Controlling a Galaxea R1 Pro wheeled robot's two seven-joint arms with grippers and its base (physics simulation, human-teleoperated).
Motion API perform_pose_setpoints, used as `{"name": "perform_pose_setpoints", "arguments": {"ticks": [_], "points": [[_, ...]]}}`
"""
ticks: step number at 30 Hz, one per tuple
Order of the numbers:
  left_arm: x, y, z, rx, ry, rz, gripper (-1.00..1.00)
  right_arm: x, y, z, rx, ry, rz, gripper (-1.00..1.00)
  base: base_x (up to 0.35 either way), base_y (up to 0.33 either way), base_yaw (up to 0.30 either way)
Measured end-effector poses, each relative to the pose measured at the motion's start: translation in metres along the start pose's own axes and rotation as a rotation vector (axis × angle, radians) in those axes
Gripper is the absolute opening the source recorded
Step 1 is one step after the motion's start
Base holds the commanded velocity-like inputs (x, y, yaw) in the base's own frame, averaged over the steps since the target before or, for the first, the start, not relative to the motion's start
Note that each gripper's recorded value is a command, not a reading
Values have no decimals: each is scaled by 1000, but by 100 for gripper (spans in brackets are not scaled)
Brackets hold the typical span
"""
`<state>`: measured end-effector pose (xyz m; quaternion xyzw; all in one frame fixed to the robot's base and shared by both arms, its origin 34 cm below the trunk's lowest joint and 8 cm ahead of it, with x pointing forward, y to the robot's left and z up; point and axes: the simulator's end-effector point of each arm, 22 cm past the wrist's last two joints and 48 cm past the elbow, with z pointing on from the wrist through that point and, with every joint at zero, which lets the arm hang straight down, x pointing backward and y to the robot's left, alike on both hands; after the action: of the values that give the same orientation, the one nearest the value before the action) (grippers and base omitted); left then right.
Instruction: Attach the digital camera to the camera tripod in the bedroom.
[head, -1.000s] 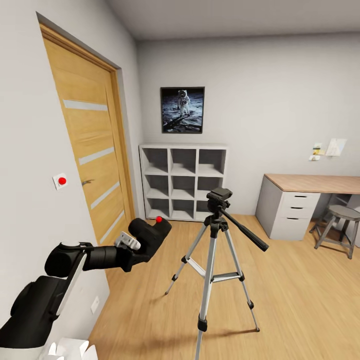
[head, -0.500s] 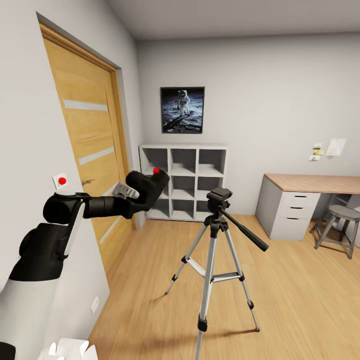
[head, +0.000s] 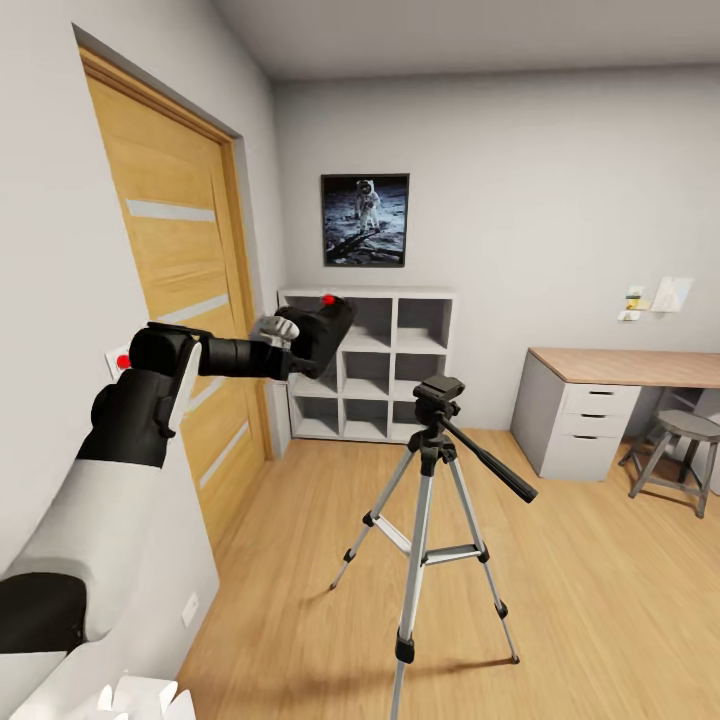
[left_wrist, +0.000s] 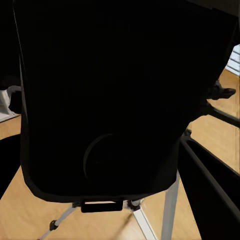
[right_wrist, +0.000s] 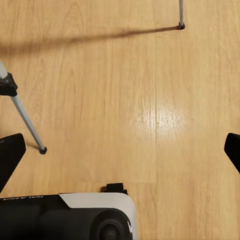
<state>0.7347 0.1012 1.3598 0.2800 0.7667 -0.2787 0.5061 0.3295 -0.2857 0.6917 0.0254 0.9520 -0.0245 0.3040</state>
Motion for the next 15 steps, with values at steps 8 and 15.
{"name": "perform_pose_setpoints", "arguments": {"ticks": [8, 15], "points": [[-15, 12, 9, 1, 35, -47, -100, 0, 0, 0, 0, 0, 0, 100, 0, 0, 0], [10, -23, 40, 24, 163, 69, -100, 0, 0, 0, 0, 0, 0, 100, 0, 0, 0]]}}
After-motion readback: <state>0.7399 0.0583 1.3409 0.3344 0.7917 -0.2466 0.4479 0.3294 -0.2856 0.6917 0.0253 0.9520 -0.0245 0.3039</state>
